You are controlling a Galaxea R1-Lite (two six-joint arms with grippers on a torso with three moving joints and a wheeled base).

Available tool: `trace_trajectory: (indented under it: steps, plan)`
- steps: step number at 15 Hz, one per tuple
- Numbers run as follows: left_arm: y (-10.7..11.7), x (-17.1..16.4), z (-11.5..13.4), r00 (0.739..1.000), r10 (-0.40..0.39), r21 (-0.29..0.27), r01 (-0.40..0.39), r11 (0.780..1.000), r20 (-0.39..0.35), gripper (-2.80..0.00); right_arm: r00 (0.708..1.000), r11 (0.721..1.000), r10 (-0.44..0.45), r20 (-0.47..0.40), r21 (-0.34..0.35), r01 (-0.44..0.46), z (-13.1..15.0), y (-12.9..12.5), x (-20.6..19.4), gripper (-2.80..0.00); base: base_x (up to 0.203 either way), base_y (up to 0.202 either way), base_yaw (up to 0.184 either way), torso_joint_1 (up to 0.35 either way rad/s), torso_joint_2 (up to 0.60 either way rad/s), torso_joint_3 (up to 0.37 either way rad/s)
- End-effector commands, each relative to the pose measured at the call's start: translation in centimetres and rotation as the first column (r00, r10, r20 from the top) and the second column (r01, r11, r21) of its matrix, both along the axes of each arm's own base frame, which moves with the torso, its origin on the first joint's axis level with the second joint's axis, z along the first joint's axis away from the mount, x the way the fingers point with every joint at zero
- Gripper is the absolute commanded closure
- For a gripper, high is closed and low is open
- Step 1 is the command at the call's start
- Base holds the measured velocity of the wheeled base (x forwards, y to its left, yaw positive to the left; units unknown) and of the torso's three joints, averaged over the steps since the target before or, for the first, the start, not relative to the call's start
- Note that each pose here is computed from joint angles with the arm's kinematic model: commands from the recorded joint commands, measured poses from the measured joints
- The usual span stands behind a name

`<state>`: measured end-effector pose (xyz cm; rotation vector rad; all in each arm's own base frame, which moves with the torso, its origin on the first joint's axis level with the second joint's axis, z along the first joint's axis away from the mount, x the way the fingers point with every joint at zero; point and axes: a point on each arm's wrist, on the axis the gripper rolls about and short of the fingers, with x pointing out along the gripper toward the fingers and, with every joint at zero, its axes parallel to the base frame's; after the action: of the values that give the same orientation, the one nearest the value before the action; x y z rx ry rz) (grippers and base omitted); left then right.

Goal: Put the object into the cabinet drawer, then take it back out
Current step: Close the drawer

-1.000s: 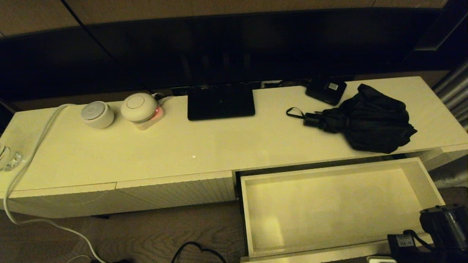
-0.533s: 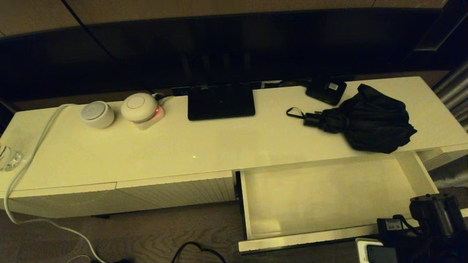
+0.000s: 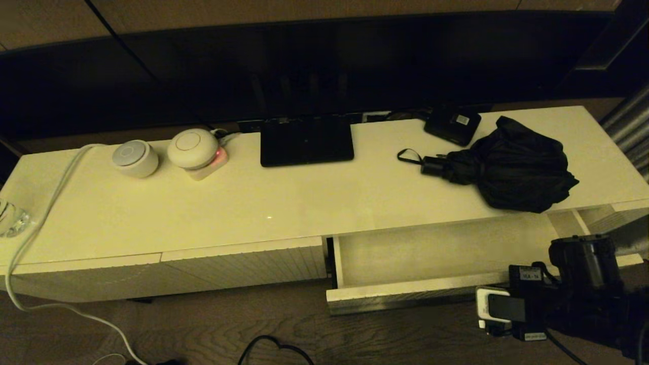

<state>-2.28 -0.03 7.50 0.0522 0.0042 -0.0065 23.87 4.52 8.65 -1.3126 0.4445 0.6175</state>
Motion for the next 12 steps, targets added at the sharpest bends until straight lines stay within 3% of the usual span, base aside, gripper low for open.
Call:
trace_trajectory:
  steps: [1,12]
  plan:
    - [0.0,0.0,-0.1,1.0,0.0,0.0,0.0,1.0,-0.003,0.0,0.999,1.0,-0.002,0.045,0.002,0.002,0.8,0.1,1.2,0.0,0.0,0.0,0.0,0.0,0.0,0.0]
    - [0.0,0.0,-0.1,1.0,0.0,0.001,0.0,1.0,-0.003,0.0,0.993,1.0,-0.027,0.118,0.012,0.026,1.1,0.1,5.7,0.0,0.0,0.0,0.0,0.0,0.0,0.0]
